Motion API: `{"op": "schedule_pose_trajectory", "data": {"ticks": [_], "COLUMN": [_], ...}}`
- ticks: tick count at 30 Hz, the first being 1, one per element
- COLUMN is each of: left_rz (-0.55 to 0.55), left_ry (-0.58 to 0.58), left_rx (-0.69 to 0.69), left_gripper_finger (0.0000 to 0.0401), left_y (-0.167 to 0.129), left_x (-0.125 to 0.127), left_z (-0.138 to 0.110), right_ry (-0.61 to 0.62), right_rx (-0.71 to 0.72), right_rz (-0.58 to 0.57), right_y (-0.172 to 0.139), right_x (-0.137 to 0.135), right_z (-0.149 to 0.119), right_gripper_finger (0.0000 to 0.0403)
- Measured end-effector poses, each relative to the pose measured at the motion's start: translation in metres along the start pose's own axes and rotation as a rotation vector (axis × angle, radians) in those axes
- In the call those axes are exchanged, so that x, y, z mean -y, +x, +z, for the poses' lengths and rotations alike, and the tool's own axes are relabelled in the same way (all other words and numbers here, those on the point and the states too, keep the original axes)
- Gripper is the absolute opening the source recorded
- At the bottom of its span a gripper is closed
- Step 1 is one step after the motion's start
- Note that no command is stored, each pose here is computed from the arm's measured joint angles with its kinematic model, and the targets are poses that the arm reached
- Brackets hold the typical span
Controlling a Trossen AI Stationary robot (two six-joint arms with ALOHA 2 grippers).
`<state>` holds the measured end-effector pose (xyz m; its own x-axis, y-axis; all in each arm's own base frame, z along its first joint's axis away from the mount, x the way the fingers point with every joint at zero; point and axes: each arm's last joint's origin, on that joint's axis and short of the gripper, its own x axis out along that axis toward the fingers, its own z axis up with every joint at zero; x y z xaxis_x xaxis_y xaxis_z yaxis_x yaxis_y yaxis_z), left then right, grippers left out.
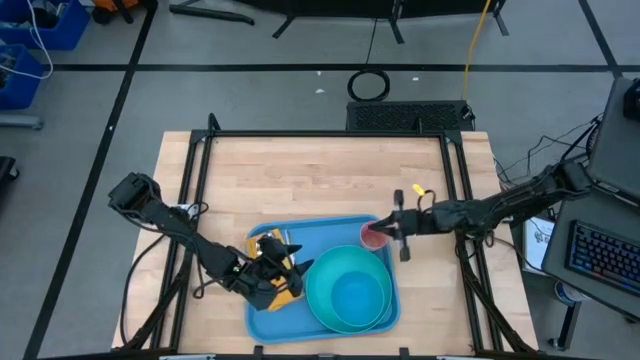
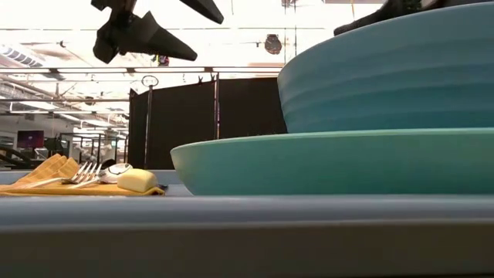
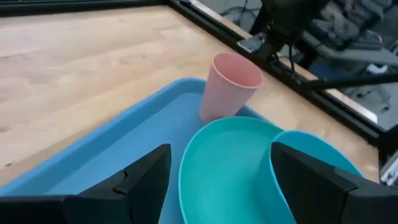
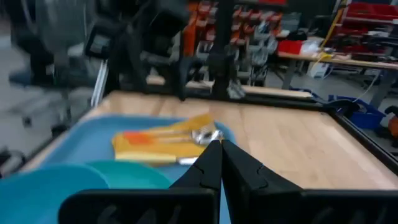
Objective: Set up tray
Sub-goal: Adjust the white table knife on the top of the yellow table napkin
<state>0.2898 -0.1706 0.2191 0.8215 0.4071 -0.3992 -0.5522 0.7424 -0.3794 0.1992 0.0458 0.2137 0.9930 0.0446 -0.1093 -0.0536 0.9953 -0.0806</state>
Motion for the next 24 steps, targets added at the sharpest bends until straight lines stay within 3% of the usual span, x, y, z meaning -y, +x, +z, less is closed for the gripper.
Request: {"op": "schedule_pose_trajectory", "data": {"ticks": [9,13,18,21,24], "left_rz": [-0.067,-0.073,-0.093,-0.058,0.023], "left_ry": [-0.01,-0.006,-0.021,-0.084,-0.22], "left_rx": [-0.133,-0.189,-0.219,-0.331,-0.455], "left_gripper_finger": [0.028,0.028,0.028,0.028,0.028], "left_y": [0.009,0.008,-0.001,-0.002,-0.004], "left_x": [-0.001,-0.002,0.001,-0.005,-0.013], "left_z": [0.002,-0.001,-0.008,-0.013,-0.019], "right_ry": [0.085,0.124,0.179,0.193,0.194], "right_rx": [0.187,0.203,0.149,0.144,0.146], "right_rz": [-0.009,-0.001,0.102,0.088,0.092], "right_y": [-0.037,-0.04,-0.037,-0.037,-0.037], "right_x": [0.008,0.009,0.006,0.008,0.007], "right_z": [-0.005,-0.006,-0.012,-0.012,-0.012], "right_gripper_finger": [0.0,0.0,0.0,0.0,0.0]}}
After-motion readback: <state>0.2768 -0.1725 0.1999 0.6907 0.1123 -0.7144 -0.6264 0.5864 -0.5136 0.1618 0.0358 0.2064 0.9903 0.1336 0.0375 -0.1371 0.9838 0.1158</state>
